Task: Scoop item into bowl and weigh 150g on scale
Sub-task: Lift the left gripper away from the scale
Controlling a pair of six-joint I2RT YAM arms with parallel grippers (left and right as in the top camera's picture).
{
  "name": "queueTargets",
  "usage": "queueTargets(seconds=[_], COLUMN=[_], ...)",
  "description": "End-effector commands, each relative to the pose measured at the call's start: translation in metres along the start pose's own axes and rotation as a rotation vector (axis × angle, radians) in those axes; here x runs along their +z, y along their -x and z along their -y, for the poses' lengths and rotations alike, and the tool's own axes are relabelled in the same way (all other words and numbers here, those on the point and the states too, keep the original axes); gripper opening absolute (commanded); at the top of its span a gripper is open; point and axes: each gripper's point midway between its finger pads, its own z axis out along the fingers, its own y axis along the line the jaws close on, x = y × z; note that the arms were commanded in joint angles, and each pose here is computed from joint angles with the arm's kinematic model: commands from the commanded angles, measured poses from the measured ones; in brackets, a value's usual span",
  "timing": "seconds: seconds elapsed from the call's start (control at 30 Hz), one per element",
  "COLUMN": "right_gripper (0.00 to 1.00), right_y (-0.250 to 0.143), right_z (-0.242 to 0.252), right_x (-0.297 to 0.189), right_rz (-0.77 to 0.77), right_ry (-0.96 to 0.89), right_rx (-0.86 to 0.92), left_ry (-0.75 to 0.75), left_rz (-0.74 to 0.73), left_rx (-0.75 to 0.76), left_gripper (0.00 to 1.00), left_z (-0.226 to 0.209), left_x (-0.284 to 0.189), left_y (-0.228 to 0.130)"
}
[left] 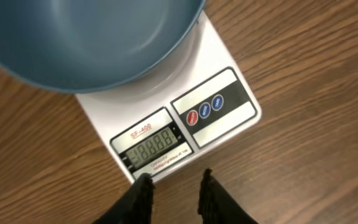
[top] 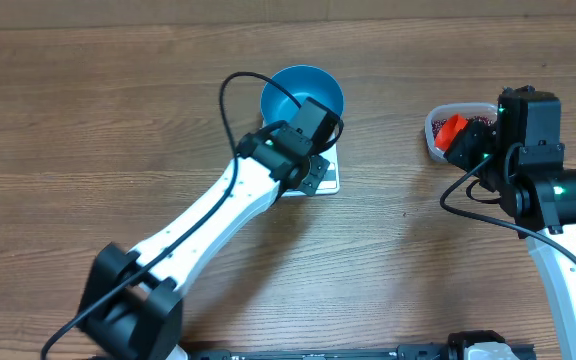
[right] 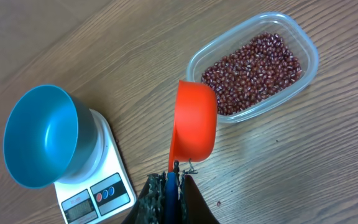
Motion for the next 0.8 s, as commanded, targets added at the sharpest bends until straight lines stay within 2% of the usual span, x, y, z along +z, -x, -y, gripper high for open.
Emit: queueTargets(seconds=[0.0,0.03,0.1,0.13,0.3,0.77], right_gripper=[0.04,0.03,0.04,0.04,0.04,0.04], right_y=[0.014,0.014,0.015,0.015,0.015,0.017], right_z=[-0.005,-0.005,-0.005,-0.005,-0.005,-0.006], right_x=[-0.013,-0.013,-0.013,-0.013,-0.013,-0.013], right_rz=[0.055,0.055,0.057,0.058,0.058,0.065], right_ry=[0.021,0.021,0.022,0.023,0.023,0.028], right_rx=[0.006,0.006,0.006,0.007,0.007,0.007], left_ry=[-0.009,-0.01,-0.01,-0.009,0.003,0.003], left_rz=[0.04,0.042,0.045,0.046,0.045,0.046], left_rx=[0.002,0.002,0.001,0.001,-0.002,-0.002], left_gripper=[0.34,0.38,0.6,1.0,1.0,1.0], left_z=[-0.002,-0.003,-0.004,-0.005,-0.011,-0.011], left_x=[-0.023,-0.028,-0.037,-0.041,-0.056,-0.056], left_y=[0.007,0.006,0.003,0.002,-0.004,-0.004])
